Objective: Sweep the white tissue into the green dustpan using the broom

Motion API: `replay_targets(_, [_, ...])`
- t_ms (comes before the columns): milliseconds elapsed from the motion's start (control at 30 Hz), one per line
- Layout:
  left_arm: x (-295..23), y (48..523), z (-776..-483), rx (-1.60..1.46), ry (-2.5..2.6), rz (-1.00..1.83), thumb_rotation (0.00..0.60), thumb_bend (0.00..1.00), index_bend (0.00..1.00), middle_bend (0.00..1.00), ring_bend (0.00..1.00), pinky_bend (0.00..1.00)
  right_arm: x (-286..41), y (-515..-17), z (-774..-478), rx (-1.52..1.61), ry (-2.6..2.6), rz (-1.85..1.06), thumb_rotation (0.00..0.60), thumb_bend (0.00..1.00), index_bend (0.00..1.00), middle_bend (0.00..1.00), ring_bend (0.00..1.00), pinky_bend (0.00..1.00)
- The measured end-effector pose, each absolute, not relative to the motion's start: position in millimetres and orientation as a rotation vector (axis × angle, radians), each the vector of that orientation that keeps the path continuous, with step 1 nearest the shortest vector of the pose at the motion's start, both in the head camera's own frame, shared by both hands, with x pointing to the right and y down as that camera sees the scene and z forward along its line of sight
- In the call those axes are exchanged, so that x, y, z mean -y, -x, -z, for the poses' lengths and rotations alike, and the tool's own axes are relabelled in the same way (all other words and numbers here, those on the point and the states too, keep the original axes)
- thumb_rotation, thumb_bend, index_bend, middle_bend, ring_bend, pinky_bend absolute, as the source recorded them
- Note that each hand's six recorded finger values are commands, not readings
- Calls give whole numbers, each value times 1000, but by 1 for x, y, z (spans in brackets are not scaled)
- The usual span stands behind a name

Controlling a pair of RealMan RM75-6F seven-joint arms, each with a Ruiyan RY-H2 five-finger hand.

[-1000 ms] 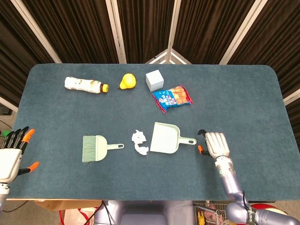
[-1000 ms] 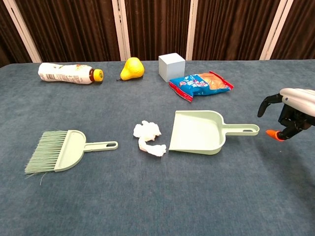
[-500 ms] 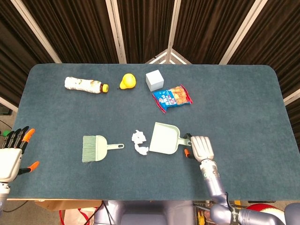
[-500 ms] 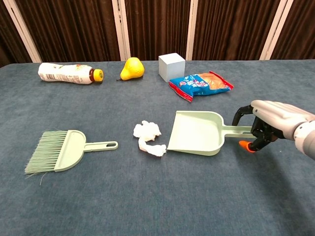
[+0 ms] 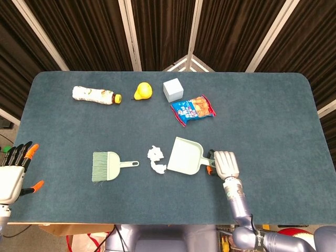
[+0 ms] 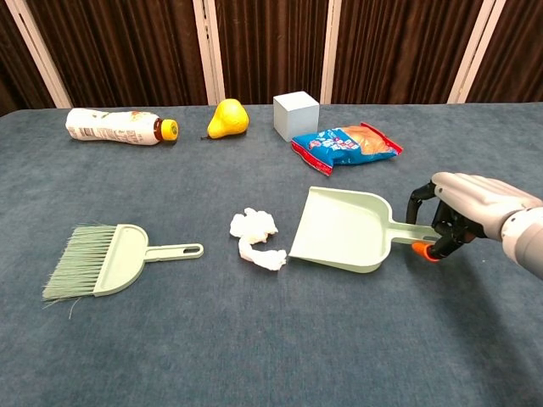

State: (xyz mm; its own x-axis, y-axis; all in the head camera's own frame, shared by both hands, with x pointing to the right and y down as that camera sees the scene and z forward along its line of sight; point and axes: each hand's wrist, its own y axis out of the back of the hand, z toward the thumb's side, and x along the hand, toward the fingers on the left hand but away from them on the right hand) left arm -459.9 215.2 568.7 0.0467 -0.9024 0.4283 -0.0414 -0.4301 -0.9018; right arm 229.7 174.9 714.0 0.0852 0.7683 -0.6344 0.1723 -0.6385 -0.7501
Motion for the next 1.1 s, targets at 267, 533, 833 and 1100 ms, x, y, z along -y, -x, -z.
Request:
replay_targets(267, [-216, 459, -568, -974, 1582, 1472, 600, 0, 0, 0, 0, 0, -171, -238, -708, 883, 1854, -1556, 600, 528, 805, 976, 996, 927])
replay_targets(533, [-216, 455, -569, -962, 1595, 1471, 600, 0, 0, 0, 0, 0, -157, -256, -696, 803, 1801, -1498, 600, 528, 805, 976, 995, 927])
replay_targets(833, [-205, 447, -567, -956, 1584, 1442, 600, 19, 23, 4, 4, 51, -151, -265, -689, 704, 1797, -1469, 600, 527, 805, 976, 996, 927])
replay_targets(1100, [-169, 433, -572, -928, 1544, 1443, 600, 174, 253, 447, 451, 505, -147, -264, -682, 688, 1788, -1468, 600, 528, 806, 976, 995, 927])
